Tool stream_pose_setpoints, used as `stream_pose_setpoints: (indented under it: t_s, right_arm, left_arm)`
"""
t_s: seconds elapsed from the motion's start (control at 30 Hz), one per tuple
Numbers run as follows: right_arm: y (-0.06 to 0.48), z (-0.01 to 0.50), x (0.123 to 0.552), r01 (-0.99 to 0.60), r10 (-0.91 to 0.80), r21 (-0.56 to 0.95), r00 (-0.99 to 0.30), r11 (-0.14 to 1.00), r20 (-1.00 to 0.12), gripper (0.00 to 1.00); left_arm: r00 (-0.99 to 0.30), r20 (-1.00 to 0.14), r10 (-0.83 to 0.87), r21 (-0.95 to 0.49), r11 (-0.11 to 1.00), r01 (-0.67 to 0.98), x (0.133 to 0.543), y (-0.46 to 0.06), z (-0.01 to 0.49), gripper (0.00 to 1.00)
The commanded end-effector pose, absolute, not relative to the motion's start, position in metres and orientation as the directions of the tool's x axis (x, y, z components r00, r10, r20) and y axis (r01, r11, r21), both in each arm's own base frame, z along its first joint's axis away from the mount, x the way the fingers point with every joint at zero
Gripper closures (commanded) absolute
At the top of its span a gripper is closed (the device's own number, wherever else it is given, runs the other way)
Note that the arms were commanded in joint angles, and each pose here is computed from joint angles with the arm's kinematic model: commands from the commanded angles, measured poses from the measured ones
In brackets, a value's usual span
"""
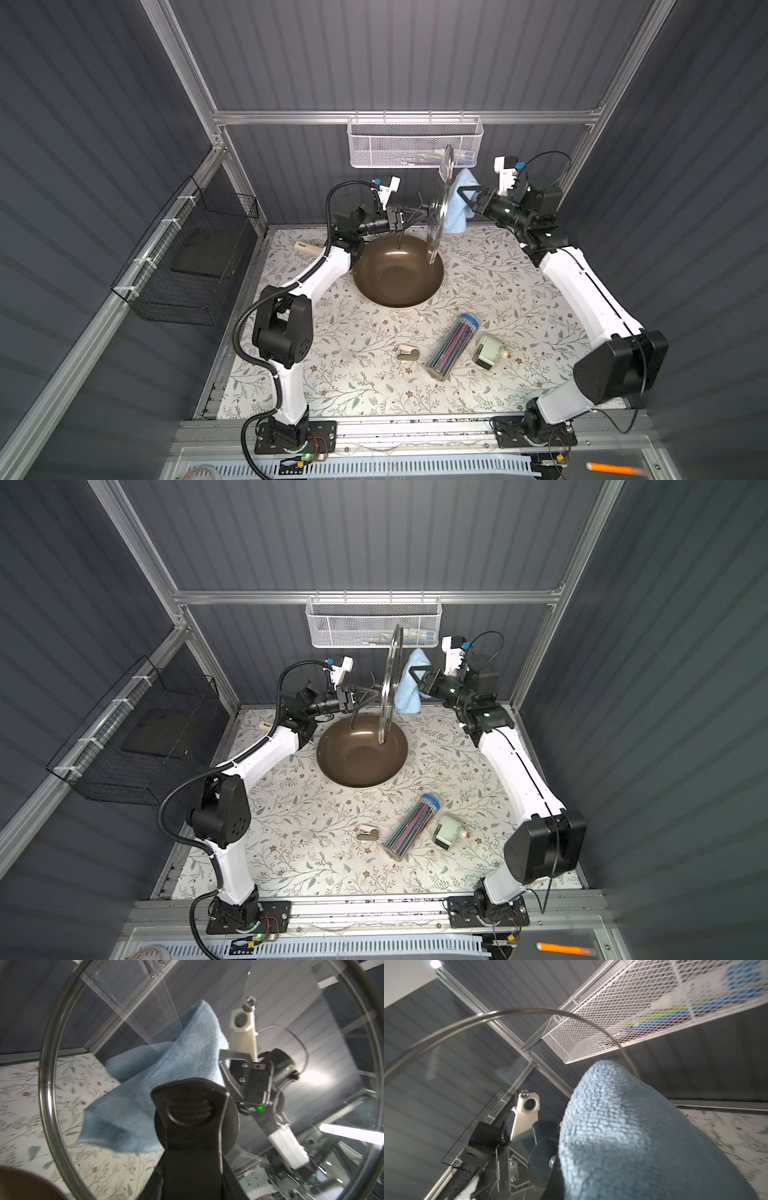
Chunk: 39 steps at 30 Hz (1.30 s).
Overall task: Wipe the pot lid with a cloth
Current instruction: Wipe the pot lid.
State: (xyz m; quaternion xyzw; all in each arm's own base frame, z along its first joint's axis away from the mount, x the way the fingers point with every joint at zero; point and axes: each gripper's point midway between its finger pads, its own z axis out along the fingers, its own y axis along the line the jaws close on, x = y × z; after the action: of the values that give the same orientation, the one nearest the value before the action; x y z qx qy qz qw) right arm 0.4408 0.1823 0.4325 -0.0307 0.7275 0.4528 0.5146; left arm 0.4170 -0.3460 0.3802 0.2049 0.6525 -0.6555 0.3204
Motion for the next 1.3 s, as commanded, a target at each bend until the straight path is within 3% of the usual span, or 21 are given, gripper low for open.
stream_pose_setpoints:
  t_s: [0.0,0.23,0.37,0.53,0.77,1.27]
  right_arm:
    - [0.159,0.452,0.411,-0.492,0.361,0.499,-0.353,0.714,-0.863,1.0]
    - [0.121,0.45,0.379,-0.364,0.317,0.42,-0.31,0.831,-0.896,0.99]
    - [0.126,0.465,0.374,-0.404,0.309,0.428,-0.326,0.809,-0.893,0.99]
    - [0.144,0.45,0.394,-0.428,0.306,0.49,-0.43,0.759,-0.849,1.0]
    - [0.183,0.403,0.434,-0.425,0.279,0.572,-0.574,0.702,-0.77,1.0]
    - [0.27,0.339,0.479,-0.518,0.052,0.642,-0.754,0.566,-0.655,0.98]
  left_arm:
    - [-0.478,-0.867,-0.137,-0.495,0.332,0.803,0.41,-0.325,0.41,1.0]
    - [-0.421,-0.906,0.036,-0.273,0.71,0.649,0.426,-0.292,0.36,1.0]
    - [-0.423,-0.884,0.199,-0.107,0.795,0.597,0.42,-0.294,0.324,1.0]
    - [-0.409,-0.859,0.308,0.042,0.839,0.543,0.417,-0.29,0.3,1.0]
    - [-0.39,-0.841,0.374,0.148,0.854,0.5,0.407,-0.299,0.279,1.0]
    - [-0.34,-0.829,0.445,0.236,0.828,0.508,0.382,-0.321,0.258,1.0]
